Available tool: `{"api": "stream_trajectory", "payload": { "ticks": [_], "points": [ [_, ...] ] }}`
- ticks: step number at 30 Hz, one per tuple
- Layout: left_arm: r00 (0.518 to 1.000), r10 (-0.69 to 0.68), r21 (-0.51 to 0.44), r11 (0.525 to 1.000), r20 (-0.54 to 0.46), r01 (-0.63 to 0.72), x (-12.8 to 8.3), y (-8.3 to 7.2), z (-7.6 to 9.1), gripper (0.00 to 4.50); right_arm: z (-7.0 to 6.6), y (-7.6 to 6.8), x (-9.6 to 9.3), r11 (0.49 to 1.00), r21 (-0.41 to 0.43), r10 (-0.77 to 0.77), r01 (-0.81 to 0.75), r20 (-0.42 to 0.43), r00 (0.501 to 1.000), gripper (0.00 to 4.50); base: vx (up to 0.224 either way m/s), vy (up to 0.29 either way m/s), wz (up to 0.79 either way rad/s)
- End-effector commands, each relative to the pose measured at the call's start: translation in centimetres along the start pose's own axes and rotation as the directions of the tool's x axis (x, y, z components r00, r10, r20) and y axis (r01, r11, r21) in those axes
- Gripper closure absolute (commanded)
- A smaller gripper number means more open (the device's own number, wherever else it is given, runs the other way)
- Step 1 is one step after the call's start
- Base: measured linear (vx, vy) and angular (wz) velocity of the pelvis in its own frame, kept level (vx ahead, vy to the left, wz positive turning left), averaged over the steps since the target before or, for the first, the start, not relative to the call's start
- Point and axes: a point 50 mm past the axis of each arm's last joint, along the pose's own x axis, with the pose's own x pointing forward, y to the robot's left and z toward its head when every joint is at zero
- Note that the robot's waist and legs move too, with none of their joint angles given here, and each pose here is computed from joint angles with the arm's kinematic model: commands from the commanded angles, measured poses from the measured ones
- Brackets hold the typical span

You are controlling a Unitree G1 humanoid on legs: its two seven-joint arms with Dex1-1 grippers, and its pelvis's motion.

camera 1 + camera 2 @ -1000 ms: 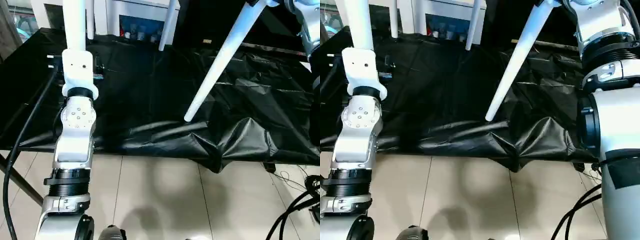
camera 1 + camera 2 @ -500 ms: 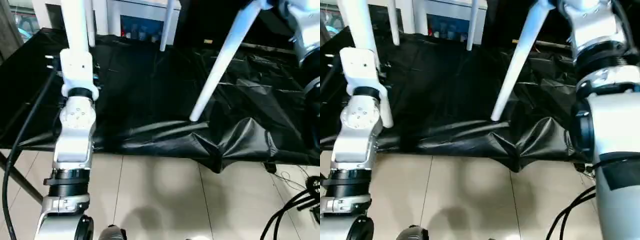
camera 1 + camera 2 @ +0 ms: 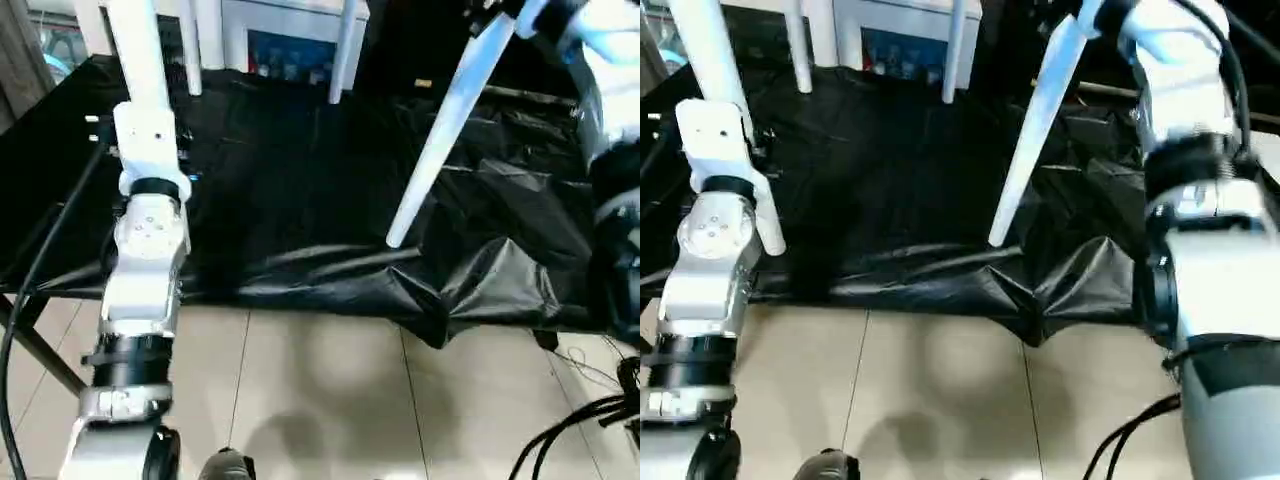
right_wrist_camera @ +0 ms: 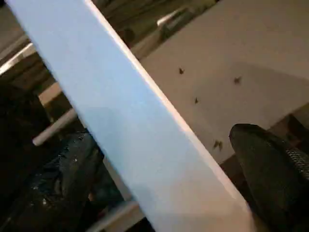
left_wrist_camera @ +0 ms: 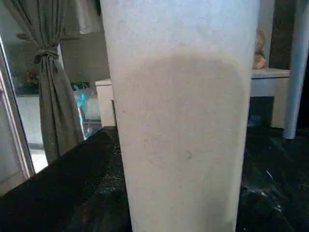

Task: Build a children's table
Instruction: Flip table

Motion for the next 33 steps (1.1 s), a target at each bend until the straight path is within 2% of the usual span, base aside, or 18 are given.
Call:
{"api": "stream_trajectory", "payload": {
  "ticks": [1,5,11,13,22,23,24,25,26,27,28,30,31,32,33],
  "points": [
    [0.999,-0.051,0.031,0.998,-0.013,0.051,0.5,-0.9,-0.1,2.75,-0.3,1.4,0.0,0.996,0.086,0.007,-0.012,0.064,0.998,0.0,0.0,0.0,0.0],
    [0.995,-0.091,0.056,0.994,-0.042,0.093,1.4,-0.9,-1.0,2.75,-0.4,2.1,-0.1,0.996,0.093,-0.002,-0.007,0.095,0.995,0.0,0.0,0.0,0.0],
    [0.987,-0.139,0.082,0.986,-0.08,0.145,2.0,-1.0,-1.9,2.75,-0.2,2.5,-0.2,0.993,0.114,0.001,-0.015,0.122,0.992,0.0,0.0,0.0,0.0],
    [0.979,-0.169,0.103,0.978,-0.115,0.181,2.2,-1.0,-2.8,2.75,-0.6,3.3,-0.5,0.99,0.129,0.033,-0.048,0.117,0.993,0.0,0.0,0.0,0.0],
    [0.965,-0.203,0.144,0.963,-0.165,0.227,2.5,-0.5,-4.1,2.75,-1.3,5.3,-1.4,0.978,0.189,0.064,-0.086,0.118,0.991,0.0,0.0,0.0,0.0],
    [0.961,-0.216,0.141,0.96,-0.172,0.241,2.5,-0.5,-4.3,2.75,-1.4,6.0,-1.8,0.973,0.21,0.073,-0.097,0.121,0.99,0.0,0.0,0.0,0.0],
    [0.958,-0.226,0.137,0.958,-0.176,0.251,2.5,-0.5,-4.5,2.4,-1.4,6.5,-2.0,0.969,0.223,0.079,-0.105,0.124,0.989,0.0,0.0,0.0,0.0],
    [0.955,-0.233,0.117,0.959,-0.183,0.256,2.4,-0.3,-4.7,2.4,-1.6,7.7,-2.6,0.959,0.255,0.093,-0.121,0.121,0.988,0.0,0.0,0.0,0.0],
    [0.952,-0.242,0.103,0.959,-0.188,0.264,2.3,-0.2,-4.9,2.19,-1.8,8.6,-3.1,0.95,0.281,0.104,-0.133,0.117,0.988,0.0,0.0,0.0,0.0],
    [0.952,-0.243,0.102,0.959,-0.187,0.265,2.3,-0.2,-4.9,2.19,-1.8,8.7,-3.2,0.949,0.285,0.105,-0.134,0.116,0.988,0.0,0.0,0.0,0.0],
    [0.951,-0.248,0.087,0.96,-0.183,0.267,2.3,-0.1,-4.9,1.92,-2.1,9.7,-3.8,0.939,0.317,0.107,-0.134,0.101,0.989,0.0,0.0,0.0,0.0],
    [0.952,-0.247,0.084,0.961,-0.179,0.265,2.2,0.0,-4.9,1.77,-2.3,10.1,-4.2,0.934,0.333,0.108,-0.132,0.09,0.99,0.0,0.0,0.0,0.0],
    [0.953,-0.244,0.068,0.963,-0.181,0.26,1.9,0.2,-5.1,1.66,-3.1,11.8,-5.5,0.913,0.391,0.107,-0.116,0.045,0.993,0.0,0.0,0.0,0.0],
    [0.953,-0.244,0.068,0.963,-0.181,0.259,1.9,0.2,-5.1,1.66,-3.1,11.8,-5.5,0.913,0.392,0.107,-0.116,0.045,0.993,0.0,0.0,0.0,0.0],
    [0.95,-0.247,0.053,0.964,-0.191,0.261,1.5,0.4,-5.5,1.55,-4.0,13.3,-6.8,0.892,0.441,0.107,-0.094,-0.006,0.994,0.0,0.0,0.0,0.0]
  ]
}}
